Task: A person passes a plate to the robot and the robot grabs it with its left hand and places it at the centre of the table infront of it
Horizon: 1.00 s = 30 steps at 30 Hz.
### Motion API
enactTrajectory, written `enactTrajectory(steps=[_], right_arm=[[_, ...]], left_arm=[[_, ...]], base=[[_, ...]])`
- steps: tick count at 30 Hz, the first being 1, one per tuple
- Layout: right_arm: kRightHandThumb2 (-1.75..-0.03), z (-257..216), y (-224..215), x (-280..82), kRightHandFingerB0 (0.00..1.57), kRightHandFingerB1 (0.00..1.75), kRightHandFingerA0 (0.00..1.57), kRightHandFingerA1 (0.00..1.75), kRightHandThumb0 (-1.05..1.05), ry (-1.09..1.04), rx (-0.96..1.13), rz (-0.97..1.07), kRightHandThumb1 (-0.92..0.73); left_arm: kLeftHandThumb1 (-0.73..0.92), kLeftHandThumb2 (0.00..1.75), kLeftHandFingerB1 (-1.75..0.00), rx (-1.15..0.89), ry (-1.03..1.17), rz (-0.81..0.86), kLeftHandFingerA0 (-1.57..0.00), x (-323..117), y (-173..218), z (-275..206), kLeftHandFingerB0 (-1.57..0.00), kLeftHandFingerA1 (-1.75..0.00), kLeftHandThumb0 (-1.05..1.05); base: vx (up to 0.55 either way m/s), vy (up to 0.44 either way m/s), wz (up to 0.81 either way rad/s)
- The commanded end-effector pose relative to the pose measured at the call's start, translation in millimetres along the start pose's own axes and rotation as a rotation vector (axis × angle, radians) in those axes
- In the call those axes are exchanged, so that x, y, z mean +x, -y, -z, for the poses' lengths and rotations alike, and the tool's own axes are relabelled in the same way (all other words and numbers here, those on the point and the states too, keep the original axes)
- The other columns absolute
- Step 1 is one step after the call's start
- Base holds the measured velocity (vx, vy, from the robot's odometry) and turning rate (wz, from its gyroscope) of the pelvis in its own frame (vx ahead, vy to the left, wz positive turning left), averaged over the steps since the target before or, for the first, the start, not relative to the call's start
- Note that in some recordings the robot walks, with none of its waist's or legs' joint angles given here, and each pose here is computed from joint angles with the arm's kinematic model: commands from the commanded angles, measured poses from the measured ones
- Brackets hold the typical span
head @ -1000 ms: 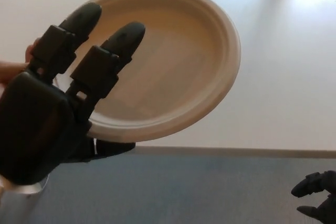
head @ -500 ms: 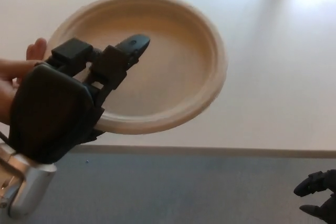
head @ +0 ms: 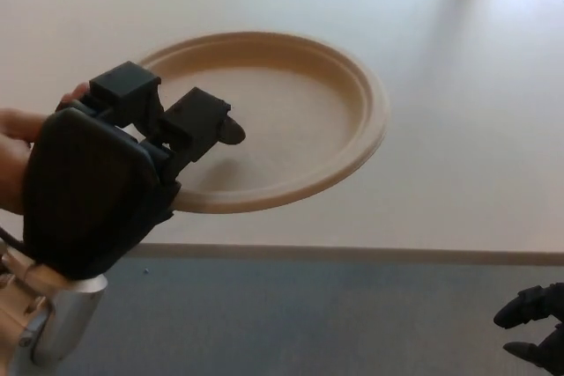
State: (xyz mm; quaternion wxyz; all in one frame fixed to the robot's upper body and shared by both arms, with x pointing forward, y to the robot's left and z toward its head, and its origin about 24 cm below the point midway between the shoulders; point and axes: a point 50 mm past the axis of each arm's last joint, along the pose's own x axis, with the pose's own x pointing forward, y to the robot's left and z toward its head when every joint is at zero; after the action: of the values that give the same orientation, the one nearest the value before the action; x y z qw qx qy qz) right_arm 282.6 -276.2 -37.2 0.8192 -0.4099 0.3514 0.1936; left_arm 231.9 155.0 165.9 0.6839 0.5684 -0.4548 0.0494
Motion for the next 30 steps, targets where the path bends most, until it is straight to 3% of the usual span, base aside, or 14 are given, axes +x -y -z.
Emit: enactTrajectory(steps=[1, 14, 17, 20, 21, 24, 25, 29, 30], right_arm=[[-0.58, 0, 10, -2, 0.41, 0.48, 0.50, 0.62, -0.56, -0.007, -0.005, 0.010, -0.64], [-0.58, 1, 9, -2, 0.41, 0.48, 0.50, 0.62, -0.56, -0.011, -0.015, 0.009, -0.64], [-0.58, 1, 9, -3, 0.41, 0.47, 0.51, 0.61, -0.57, -0.010, -0.024, 0.009, -0.64], [-0.58, 0, 10, -2, 0.39, 0.48, 0.48, 0.61, -0.56, -0.007, -0.010, 0.007, -0.64], [-0.58, 0, 10, -2, 0.40, 0.47, 0.49, 0.61, -0.56, -0.008, -0.011, 0.007, -0.64], [-0.58, -2, 12, -2, 0.39, 0.48, 0.50, 0.62, -0.56, -0.006, -0.012, 0.007, -0.64], [-0.58, -3, 12, -2, 0.39, 0.48, 0.54, 0.62, -0.56, -0.005, -0.013, 0.009, -0.64], [-0.58, -3, 12, -2, 0.39, 0.47, 0.53, 0.62, -0.56, -0.006, -0.016, 0.014, -0.64], [-0.58, -2, 11, -2, 0.40, 0.47, 0.52, 0.62, -0.57, -0.009, -0.012, 0.012, -0.64]], left_arm=[[0.57, 0.58, -1.33, 0.000, 0.017, -0.046, -0.85, -1, 0, 1, -0.59, -1.66, -0.16], [0.56, 0.58, -1.33, -0.040, 0.019, -0.033, -0.84, 5, 12, 11, -0.57, -1.63, -0.15], [0.57, 0.58, -1.13, -0.010, -0.022, 0.034, -0.83, 9, 23, 21, -0.65, -1.60, -0.11], [0.63, 0.59, -1.23, 0.004, -0.054, 0.061, -0.85, 14, 33, 31, -0.63, -1.65, -0.06], [0.62, 0.58, -1.31, 0.008, -0.057, 0.075, -0.79, 16, 39, 35, -0.60, -1.65, -0.09], [0.67, 0.59, -1.35, 0.037, -0.056, 0.109, -0.81, 25, 55, 47, -0.59, -1.68, -0.14], [0.62, 0.56, -1.40, 0.055, -0.046, 0.124, -0.78, 28, 58, 49, -0.58, -1.68, -0.15], [0.62, 0.57, -1.38, 0.051, -0.036, 0.129, -0.80, 34, 65, 52, -0.56, -1.70, -0.14], [0.63, 0.60, -1.04, 0.050, -0.030, 0.148, -0.84, 37, 70, 52, -0.69, -1.68, -0.23]], base=[[0.00, 0.000, 0.00], [0.00, 0.000, 0.00], [0.00, 0.000, 0.00], [0.00, 0.000, 0.00], [0.00, 0.000, 0.00], [0.00, 0.000, 0.00], [0.00, 0.000, 0.00], [0.00, 0.000, 0.00], [0.00, 0.000, 0.00]])
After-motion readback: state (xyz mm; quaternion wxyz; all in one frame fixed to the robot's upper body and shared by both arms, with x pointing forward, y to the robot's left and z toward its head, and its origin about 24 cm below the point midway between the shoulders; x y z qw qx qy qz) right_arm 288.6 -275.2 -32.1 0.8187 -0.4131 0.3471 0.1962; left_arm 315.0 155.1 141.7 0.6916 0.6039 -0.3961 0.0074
